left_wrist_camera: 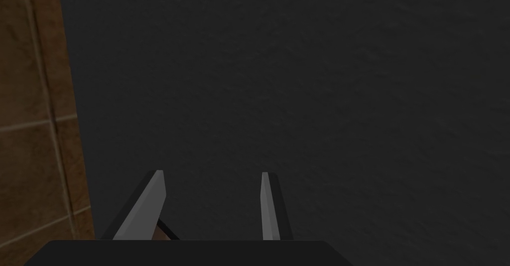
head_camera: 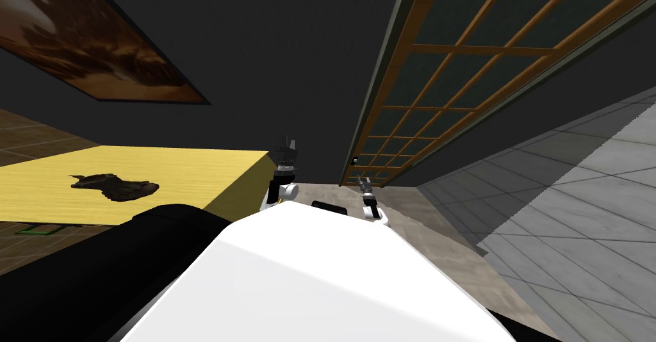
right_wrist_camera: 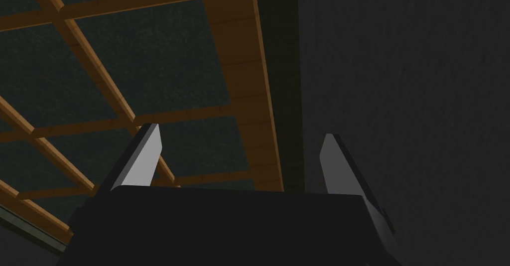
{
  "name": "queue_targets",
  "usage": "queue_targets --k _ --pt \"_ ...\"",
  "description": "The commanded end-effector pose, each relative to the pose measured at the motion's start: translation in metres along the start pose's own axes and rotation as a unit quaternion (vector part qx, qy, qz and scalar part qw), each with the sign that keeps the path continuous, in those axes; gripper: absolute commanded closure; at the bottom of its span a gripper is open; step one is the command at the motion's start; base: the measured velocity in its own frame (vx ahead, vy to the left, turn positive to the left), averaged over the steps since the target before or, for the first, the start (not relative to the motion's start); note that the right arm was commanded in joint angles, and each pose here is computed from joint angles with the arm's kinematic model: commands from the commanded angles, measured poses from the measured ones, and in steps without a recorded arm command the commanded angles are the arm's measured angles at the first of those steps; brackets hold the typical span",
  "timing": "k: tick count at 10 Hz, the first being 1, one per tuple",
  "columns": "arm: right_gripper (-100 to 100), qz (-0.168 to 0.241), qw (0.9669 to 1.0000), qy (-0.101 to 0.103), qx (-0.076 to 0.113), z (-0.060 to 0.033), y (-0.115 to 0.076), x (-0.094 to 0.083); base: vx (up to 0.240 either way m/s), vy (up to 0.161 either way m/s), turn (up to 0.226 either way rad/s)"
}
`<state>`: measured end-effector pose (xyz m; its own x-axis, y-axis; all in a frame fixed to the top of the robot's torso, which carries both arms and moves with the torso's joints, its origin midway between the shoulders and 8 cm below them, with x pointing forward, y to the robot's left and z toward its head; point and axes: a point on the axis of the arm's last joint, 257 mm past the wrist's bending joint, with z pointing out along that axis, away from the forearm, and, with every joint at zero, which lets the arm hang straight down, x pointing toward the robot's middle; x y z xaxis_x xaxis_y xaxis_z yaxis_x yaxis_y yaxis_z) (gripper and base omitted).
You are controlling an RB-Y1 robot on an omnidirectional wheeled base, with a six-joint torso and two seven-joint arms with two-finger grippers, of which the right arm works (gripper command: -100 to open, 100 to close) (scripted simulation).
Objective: Pull the door open
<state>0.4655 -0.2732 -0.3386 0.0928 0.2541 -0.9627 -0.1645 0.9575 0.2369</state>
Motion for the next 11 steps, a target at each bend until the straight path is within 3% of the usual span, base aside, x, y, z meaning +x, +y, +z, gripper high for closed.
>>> queue_targets --k 1,11 --pt "-100 -0.006 1.0 0.003 0.001 -0.0003 -0.003 0.004 0.069 0.006 0.009" --pt "-100 -0.082 0.9956 0.044 0.009 -0.0168 -0.025 0.037 0.077 -0.005 0.025"
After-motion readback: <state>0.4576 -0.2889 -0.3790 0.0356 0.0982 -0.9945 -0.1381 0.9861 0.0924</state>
